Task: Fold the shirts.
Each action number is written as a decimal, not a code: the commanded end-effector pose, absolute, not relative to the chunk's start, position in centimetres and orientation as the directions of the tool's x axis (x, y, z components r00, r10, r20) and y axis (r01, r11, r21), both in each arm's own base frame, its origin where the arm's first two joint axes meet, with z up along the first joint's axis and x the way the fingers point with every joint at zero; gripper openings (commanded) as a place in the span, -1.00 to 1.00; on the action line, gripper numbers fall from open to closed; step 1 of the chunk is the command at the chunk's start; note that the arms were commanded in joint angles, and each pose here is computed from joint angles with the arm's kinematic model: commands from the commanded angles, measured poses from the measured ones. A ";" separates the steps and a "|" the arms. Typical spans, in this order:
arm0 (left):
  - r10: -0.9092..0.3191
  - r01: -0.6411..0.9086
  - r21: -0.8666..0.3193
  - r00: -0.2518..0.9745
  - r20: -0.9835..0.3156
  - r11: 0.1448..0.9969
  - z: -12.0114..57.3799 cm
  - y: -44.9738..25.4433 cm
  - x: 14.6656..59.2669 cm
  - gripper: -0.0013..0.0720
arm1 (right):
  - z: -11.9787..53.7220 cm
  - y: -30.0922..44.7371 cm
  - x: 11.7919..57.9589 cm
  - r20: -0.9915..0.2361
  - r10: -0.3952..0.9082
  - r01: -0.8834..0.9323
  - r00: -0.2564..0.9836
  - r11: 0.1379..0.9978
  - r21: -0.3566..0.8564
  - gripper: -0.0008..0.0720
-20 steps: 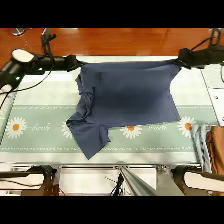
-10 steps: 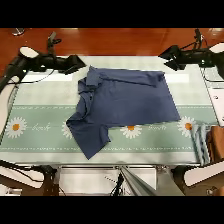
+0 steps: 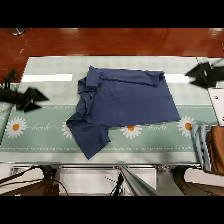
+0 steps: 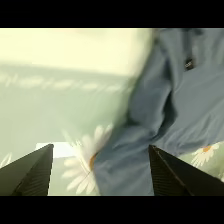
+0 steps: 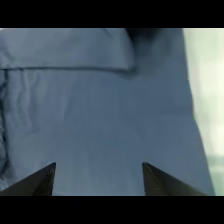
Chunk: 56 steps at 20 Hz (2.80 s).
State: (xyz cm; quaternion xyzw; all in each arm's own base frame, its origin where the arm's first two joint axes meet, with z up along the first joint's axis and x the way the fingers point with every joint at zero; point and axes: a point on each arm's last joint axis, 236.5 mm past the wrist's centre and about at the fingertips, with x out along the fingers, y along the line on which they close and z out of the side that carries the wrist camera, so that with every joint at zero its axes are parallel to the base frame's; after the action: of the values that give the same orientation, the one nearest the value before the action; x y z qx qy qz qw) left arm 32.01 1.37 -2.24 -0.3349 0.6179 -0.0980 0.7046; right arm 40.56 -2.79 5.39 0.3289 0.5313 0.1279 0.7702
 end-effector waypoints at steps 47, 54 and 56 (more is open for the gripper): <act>-0.763 -0.101 -0.791 0.214 -0.609 0.603 -7.6 -11.8 27.0 -0.92 | -7.9 -4.4 22.8 -0.853 0.388 0.594 0.349 0.613 0.521 0.73; -0.763 -0.101 -0.791 0.215 -0.610 0.603 -7.6 -11.8 27.1 -0.92 | -8.1 -4.5 27.1 -0.769 0.467 0.566 0.437 0.522 0.638 0.73; -0.761 -0.102 -0.790 0.217 -0.611 0.605 -7.7 -11.7 27.1 -0.92 | -8.5 -4.4 28.1 -0.769 0.491 0.554 0.409 0.536 0.637 0.73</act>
State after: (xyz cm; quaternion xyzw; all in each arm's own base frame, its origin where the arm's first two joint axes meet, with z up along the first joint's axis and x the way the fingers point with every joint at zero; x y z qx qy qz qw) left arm 27.02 -11.75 -7.65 -0.3741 0.5782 -0.2417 0.6836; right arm 26.51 -4.37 -8.26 0.4748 0.5419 -0.0384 0.6924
